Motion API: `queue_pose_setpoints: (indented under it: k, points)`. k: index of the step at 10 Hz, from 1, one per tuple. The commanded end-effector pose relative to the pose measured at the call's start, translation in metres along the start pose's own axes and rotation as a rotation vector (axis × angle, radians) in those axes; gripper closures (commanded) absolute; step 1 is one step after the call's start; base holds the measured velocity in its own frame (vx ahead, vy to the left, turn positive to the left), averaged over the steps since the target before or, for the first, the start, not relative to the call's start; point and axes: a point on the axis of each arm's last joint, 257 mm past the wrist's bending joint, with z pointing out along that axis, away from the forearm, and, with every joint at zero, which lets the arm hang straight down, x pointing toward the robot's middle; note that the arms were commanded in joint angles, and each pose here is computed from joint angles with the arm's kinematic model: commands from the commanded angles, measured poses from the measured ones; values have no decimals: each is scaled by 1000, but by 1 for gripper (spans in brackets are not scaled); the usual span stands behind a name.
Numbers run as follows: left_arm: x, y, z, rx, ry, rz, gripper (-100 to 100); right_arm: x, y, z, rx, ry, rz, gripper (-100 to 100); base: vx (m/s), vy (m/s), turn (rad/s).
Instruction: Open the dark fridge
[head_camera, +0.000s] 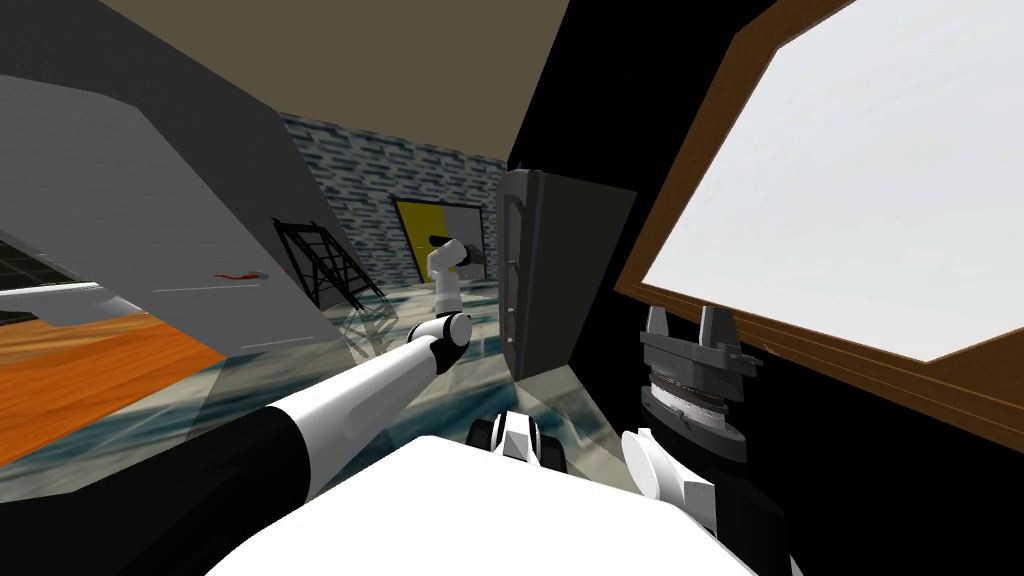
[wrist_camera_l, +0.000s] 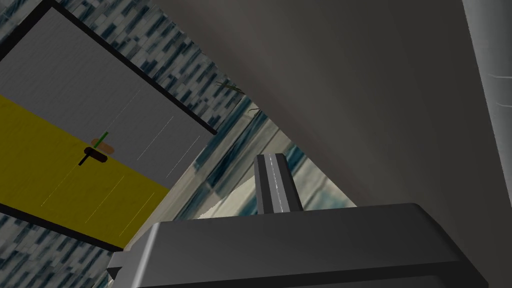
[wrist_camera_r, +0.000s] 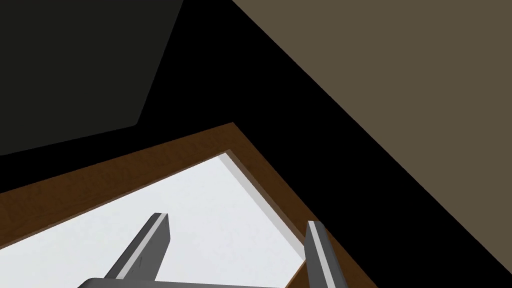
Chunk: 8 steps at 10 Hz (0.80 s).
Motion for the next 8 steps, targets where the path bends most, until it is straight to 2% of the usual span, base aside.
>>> queue_pose_setpoints:
  k: [1, 2, 3, 4, 5, 8]
  points:
    - [11, 14, 1, -36, 26, 5, 100, 0, 0, 0, 0, 0, 0, 0, -1, 301, -40]
    - [18, 23, 2, -60, 44, 7, 100, 0, 0, 0, 0, 0, 0, 0, -60, 287, -55]
    - [18, 23, 2, -60, 44, 7, 100, 0, 0, 0, 0, 0, 0, 0, -55, 255, -36]
    - [25, 32, 2, -83, 62, 10, 100, 0, 0, 0, 0, 0, 0, 0, -14, 259, -61]
    - [25, 32, 2, -83, 62, 10, 100, 0, 0, 0, 0, 0, 0, 0, -17, 215, -40]
    - [40, 50, 2, -130, 99, 16, 100, 0, 0, 0, 0, 0, 0, 0, 3, 270, -51]
